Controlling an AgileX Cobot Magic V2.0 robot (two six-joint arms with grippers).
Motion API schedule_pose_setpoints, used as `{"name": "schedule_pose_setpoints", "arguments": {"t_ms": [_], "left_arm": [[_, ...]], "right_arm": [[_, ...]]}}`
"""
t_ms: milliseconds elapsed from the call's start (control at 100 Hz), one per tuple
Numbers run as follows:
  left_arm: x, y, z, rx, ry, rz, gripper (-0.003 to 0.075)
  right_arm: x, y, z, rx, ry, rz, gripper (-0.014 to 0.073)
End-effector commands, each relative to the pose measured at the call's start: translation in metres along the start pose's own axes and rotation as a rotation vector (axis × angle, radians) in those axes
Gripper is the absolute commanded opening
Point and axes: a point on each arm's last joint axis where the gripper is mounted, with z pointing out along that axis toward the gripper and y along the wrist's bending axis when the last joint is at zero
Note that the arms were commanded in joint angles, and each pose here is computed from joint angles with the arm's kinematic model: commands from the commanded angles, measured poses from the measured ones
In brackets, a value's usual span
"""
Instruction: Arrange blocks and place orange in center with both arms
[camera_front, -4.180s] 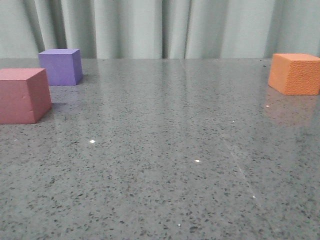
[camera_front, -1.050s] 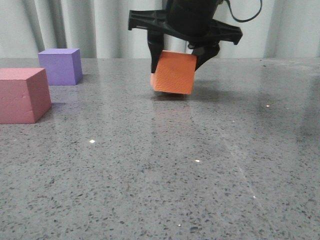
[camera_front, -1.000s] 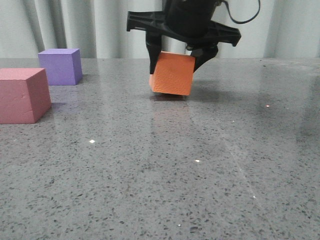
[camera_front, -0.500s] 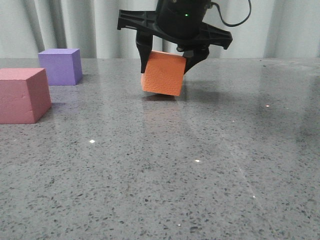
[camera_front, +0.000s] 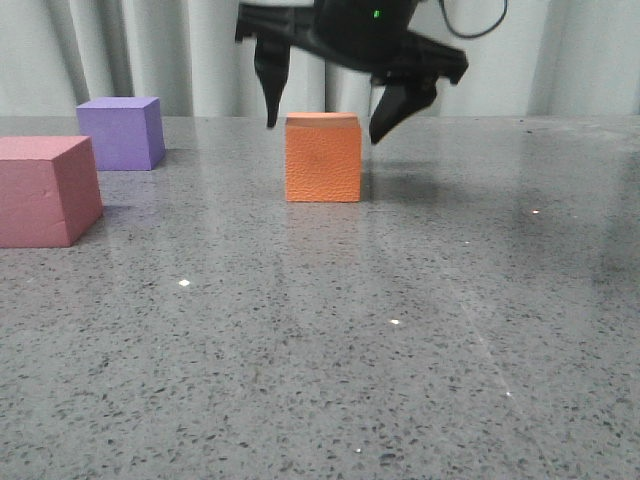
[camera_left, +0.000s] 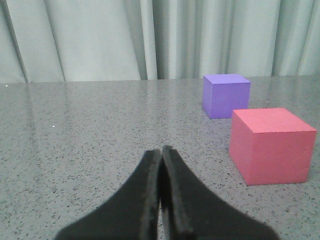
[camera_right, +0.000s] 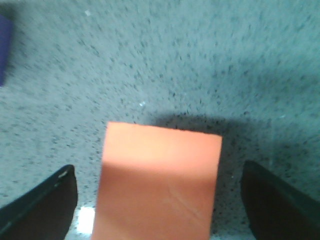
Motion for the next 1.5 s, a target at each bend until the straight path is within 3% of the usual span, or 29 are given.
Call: {"name": "schedule_pose_setpoints", "arguments": {"t_ms": [0,210,310,450,650,940,1490], "left_arm": [[0.009,-0.001,-0.001,0.011,-0.063,-0.011,-0.0019],[0.009,-0.001,-0.001,0.011,-0.063,-0.011,-0.0019],[0.009,-0.001,-0.001,0.011,-0.063,-0.011,-0.0019],[0.009,-0.001,-0.001,0.011,-0.063,-0.011,-0.0019],[0.009,-0.001,-0.001,0.011,-0.063,-0.011,-0.0019],[0.009,-0.001,-0.001,0.011,-0.063,-0.011,-0.0019],[0.009,-0.001,-0.001,0.011,-0.063,-0.011,-0.0019]], "right_arm": [[-0.031,0.005,-0.064,-0.069,-0.210,-0.067,0.0652],[-0.045,-0.012,-0.151,0.020,-0.424,-0.260,0.0649],[-0.041,-0.027,-0.190,0.102,-0.470,-0.295,0.0582],[-0.019,-0.052,-0.232,0.174,-0.490,-0.301,0.0322],[0.027,-0.083,-0.255,0.188,-0.476,-0.313,-0.0075],[0.086,-0.117,-0.266,0.192,-0.460,-0.316,-0.0066],[0.102,-0.130,-0.263,0.242,-0.438,-0.334,-0.0066]]}}
